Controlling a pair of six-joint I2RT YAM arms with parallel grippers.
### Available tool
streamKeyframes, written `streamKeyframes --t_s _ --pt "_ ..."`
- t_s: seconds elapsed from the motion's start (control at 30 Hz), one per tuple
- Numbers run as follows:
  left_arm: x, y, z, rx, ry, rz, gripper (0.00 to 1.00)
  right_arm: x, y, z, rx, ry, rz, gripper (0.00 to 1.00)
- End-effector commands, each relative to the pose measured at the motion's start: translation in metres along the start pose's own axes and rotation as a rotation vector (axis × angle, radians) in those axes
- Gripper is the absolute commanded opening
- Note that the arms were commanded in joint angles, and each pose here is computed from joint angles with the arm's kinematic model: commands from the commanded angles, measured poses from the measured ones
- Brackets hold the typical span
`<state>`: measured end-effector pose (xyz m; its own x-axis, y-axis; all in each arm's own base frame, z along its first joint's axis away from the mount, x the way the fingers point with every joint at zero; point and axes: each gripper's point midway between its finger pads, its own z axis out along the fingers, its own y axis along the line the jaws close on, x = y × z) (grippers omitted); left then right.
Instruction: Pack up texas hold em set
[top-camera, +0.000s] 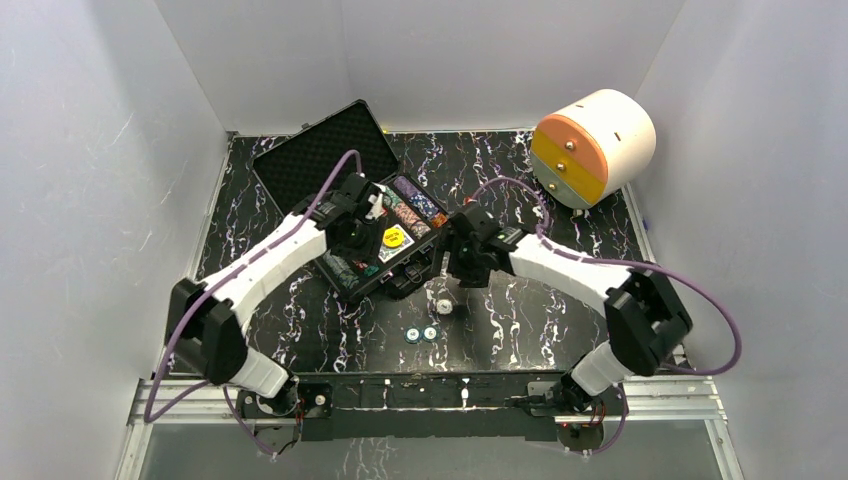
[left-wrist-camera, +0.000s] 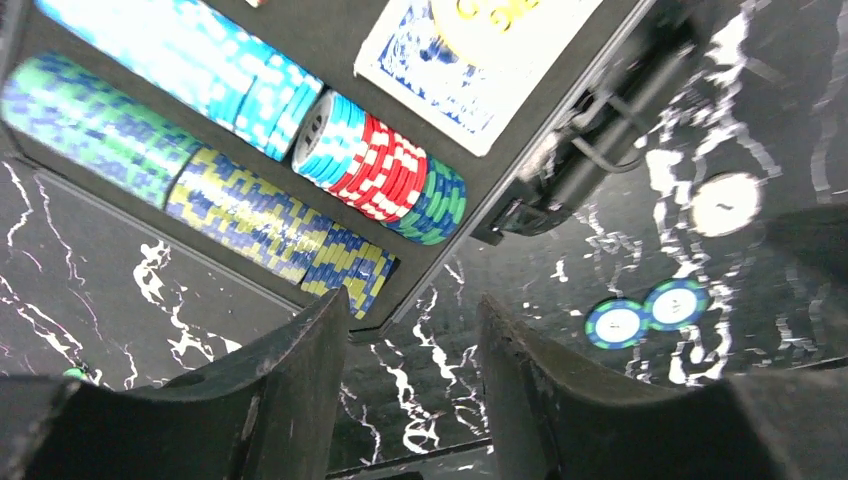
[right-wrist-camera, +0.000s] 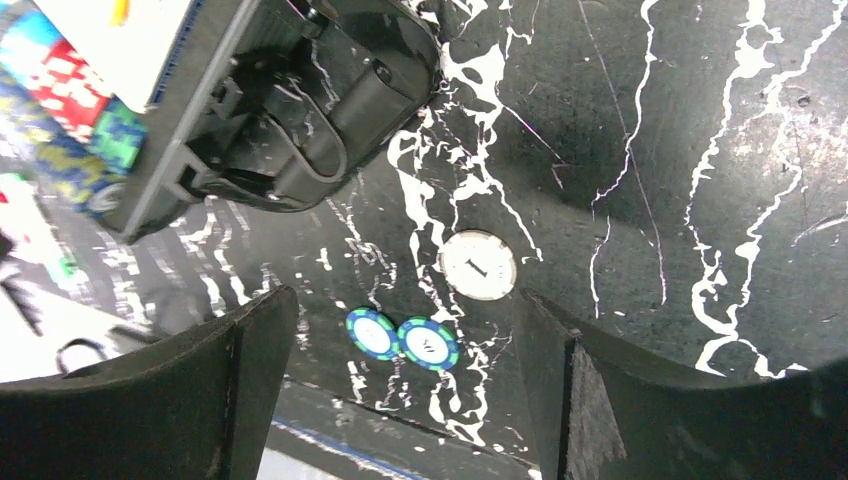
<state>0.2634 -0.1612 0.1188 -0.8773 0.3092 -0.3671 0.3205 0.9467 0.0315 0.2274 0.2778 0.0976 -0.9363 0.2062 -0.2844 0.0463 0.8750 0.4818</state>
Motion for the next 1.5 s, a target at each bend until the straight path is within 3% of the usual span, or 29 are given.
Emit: streamKeyframes --t_s 0.0,0.23,0.37,0.5,0.77,1.17,1.37,1.47 --pt "-0.042 -0.002 -0.057 0.059 -0.274 -0.117 0.52 0.007 -0.01 0.008 0.181 0.01 -0.169 0.86" --pt "-0.051 0.003 -0.092 0.114 -0.502 -0.305 0.83 0.031 -0.019 0.028 0.339 0.062 -0.28 0.81" --pt "-0.045 0.016 -0.103 0.08 -0.565 -0.364 0.91 0.044 -0.033 0.043 0.442 0.107 -0.33 0.75" --pt "-0.042 0.018 -0.105 0.083 -0.579 -0.384 0.92 0.05 -0.037 0.053 0.452 0.134 -0.334 0.66" --pt "-0.041 0.013 -0.097 0.1 -0.556 -0.387 0.92 0.052 -0.048 0.068 0.478 0.142 -0.342 0.59" --pt "-0.033 -0.005 -0.075 0.175 -0.483 -0.401 0.93 0.044 -0.065 0.071 0.487 0.128 -0.316 0.59" --pt "-0.029 -0.008 -0.07 0.183 -0.465 -0.413 0.93 0.045 -0.074 0.07 0.528 0.141 -0.331 0.46" --pt "-0.027 -0.01 -0.069 0.195 -0.457 -0.413 0.93 0.047 -0.069 0.067 0.508 0.152 -0.326 0.46"
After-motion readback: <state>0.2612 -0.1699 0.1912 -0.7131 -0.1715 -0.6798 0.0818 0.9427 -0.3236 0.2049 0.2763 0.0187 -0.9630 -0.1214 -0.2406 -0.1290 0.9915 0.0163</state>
